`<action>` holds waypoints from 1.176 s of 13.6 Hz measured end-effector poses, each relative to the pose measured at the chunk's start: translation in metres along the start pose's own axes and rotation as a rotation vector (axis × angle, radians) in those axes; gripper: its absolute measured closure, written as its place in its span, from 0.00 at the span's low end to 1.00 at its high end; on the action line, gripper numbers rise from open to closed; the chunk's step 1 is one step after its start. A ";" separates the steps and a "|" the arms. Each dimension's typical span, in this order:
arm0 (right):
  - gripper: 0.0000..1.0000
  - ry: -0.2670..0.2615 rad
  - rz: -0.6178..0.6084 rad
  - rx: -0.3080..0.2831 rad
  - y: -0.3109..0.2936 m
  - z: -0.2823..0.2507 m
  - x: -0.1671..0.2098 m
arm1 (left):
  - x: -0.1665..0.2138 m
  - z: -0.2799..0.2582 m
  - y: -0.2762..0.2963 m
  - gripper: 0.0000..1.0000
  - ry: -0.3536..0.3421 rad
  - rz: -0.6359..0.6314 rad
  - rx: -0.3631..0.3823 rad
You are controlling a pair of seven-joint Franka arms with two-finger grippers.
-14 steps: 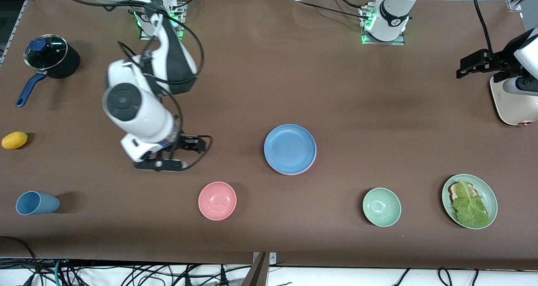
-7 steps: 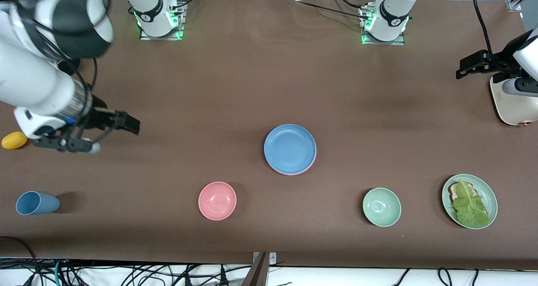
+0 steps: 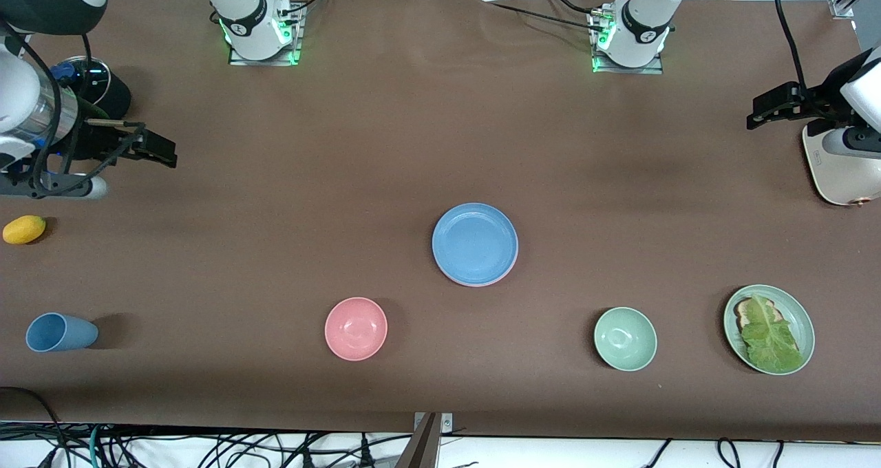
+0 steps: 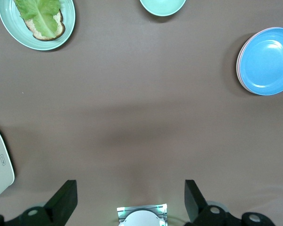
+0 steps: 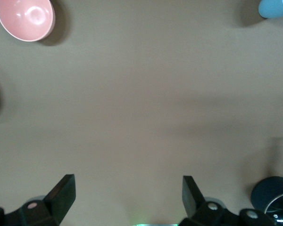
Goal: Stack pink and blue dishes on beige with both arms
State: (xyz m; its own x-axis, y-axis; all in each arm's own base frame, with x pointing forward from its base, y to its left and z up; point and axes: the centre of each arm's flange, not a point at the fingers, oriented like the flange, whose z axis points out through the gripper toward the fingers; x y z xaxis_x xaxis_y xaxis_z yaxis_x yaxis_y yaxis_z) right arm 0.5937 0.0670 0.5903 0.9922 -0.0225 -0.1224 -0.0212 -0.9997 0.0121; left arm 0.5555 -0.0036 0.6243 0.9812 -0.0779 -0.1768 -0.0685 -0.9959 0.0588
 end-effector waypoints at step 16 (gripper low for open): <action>0.00 0.052 0.005 -0.015 0.077 0.005 -0.032 | 0.001 0.001 -0.001 0.00 -0.002 -0.001 0.000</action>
State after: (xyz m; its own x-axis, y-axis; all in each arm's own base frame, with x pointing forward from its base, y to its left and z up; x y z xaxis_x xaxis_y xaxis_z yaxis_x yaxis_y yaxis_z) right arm 0.5599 -0.0090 0.5900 0.9971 -0.0265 -0.0710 -0.0246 -0.9993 0.0276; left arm 0.5561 -0.0031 0.6231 0.9808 -0.0771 -0.1789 -0.0675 -0.9960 0.0590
